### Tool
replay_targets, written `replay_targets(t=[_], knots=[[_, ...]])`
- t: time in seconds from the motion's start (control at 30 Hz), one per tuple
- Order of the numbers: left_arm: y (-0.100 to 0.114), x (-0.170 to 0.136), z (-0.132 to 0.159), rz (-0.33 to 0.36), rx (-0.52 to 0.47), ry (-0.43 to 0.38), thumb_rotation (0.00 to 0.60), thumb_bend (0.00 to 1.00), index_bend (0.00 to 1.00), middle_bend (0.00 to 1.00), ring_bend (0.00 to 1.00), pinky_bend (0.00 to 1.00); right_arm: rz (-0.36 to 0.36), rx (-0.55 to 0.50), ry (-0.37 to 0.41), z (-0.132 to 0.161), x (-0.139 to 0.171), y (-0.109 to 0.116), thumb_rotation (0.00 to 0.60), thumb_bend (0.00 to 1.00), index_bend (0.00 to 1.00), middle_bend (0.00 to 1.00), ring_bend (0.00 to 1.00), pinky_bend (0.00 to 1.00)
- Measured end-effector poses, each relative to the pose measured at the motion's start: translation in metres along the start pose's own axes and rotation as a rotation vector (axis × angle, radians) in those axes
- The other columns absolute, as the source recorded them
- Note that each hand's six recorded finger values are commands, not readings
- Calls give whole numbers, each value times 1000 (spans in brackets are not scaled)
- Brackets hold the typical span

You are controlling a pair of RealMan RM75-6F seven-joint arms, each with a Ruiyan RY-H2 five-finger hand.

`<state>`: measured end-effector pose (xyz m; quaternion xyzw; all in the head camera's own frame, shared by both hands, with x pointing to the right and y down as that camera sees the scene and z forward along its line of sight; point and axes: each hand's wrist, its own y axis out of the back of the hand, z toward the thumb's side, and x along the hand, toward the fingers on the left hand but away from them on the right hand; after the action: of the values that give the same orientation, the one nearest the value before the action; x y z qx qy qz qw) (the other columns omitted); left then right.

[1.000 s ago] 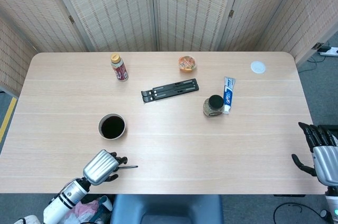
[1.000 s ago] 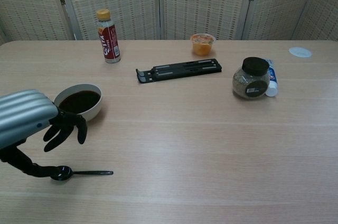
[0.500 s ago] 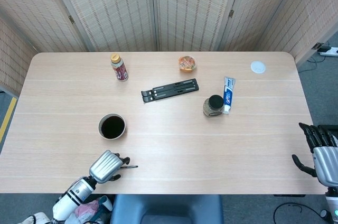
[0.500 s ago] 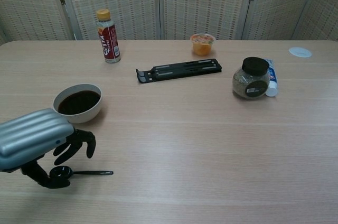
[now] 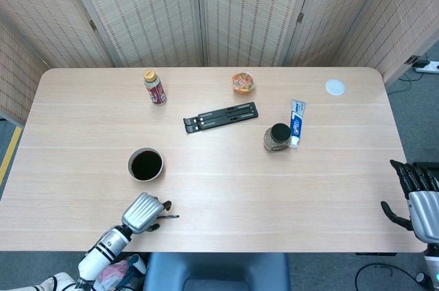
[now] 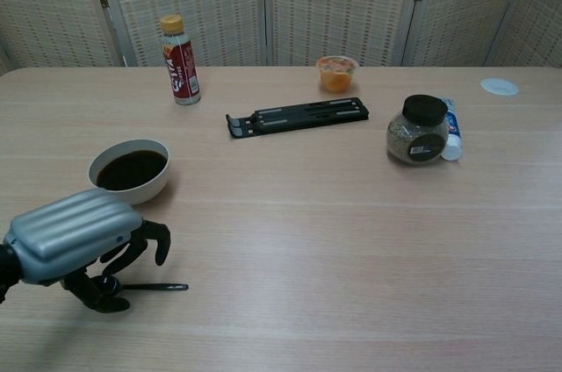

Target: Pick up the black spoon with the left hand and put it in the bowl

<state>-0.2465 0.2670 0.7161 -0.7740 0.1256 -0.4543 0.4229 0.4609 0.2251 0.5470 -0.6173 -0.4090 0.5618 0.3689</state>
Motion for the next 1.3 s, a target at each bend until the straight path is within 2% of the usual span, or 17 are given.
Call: replay_targets(t=[0.57,0.8,1.1,1.3], knots=[[-3,1,-31,-8,26,78,600,202,469,796,698,934,4,4,-1,1,-1,-1,600,225,0,134,125,91],[1,2,-45,11,38,113,600,202,470,796,698,934,-1,4,0,2,0,1,600,225,0,134,126,91],[11,-5,-35,21,19,95,600,207,472,806,710,934,1,2,4,3,0,-1,600,225,0,134,126,91],[11,-5,-27,-2,57,90,600,293,487,835,738,936,-6,1,2,1,2,2,600,225,0,134,126,91]])
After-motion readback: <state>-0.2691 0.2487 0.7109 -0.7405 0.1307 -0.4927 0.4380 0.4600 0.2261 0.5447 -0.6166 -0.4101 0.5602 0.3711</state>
